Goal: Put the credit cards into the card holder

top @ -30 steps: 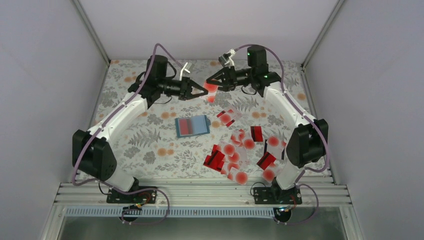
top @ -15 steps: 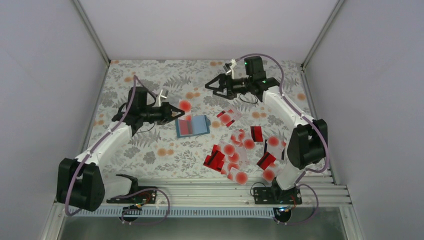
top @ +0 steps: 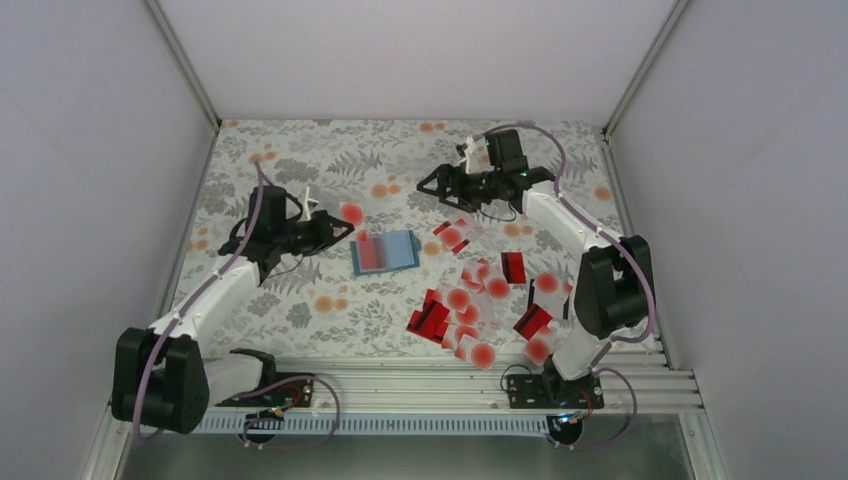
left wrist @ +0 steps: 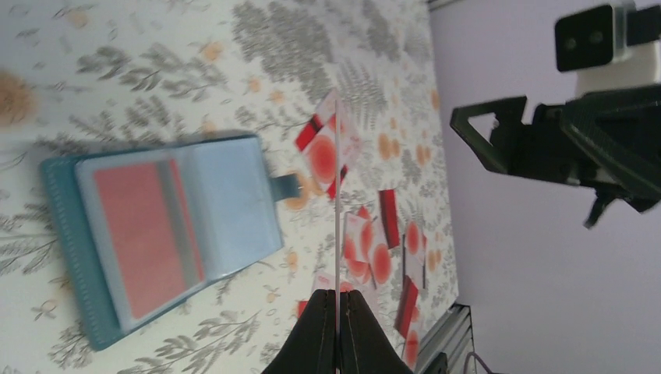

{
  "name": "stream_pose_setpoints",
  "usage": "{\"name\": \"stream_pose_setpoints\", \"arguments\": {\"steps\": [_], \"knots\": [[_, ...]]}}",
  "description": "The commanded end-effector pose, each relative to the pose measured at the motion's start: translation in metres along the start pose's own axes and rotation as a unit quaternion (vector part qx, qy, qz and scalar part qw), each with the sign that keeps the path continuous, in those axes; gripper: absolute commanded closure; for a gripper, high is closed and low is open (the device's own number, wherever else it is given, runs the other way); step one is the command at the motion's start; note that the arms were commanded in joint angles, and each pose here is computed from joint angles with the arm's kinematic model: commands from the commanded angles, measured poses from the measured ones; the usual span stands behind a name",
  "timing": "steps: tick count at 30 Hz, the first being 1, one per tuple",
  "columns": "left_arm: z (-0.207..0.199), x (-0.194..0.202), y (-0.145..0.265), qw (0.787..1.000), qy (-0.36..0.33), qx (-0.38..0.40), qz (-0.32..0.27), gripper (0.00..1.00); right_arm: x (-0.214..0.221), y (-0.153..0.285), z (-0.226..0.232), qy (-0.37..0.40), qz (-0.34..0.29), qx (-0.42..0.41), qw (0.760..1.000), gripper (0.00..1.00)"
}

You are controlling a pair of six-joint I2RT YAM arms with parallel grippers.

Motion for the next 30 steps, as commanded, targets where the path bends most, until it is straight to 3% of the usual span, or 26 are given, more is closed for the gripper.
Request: {"name": "stream_pose_setpoints", "arguments": {"steps": [1, 6, 13, 30], "knots": [[0.029, -0.003, -0.013, 0.999, 0.033, -0.039, -0.006, 0.98, 0.021, -0.01, -0.016, -0.002, 0.012, 0.046, 0.999, 0.07], [0.051, 0.0, -0.032, 0.997, 0.053, -0.046, 0.031, 0.98, 0.047, -0.02, -0.026, -0.004, 0.035, 0.065, 0.997, 0.08], [0.077, 0.011, -0.061, 0.993, 0.063, -0.053, 0.086, 0.98, 0.076, -0.045, -0.039, -0.006, 0.079, 0.055, 0.995, 0.18], [0.098, 0.011, -0.089, 0.99, 0.048, -0.039, 0.13, 0.98, 0.081, -0.081, -0.058, -0.038, 0.116, 0.003, 0.992, 0.26]]}}
Point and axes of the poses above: each gripper's point midway between its finger pads, its own y axis back along the fingers, its own z axis along the line the jaws close on, x = y × z, the point moved 7 cm from there along y, back along the fingers, and after that the axes turned 13 degrees about y, right-handed, at the moved point
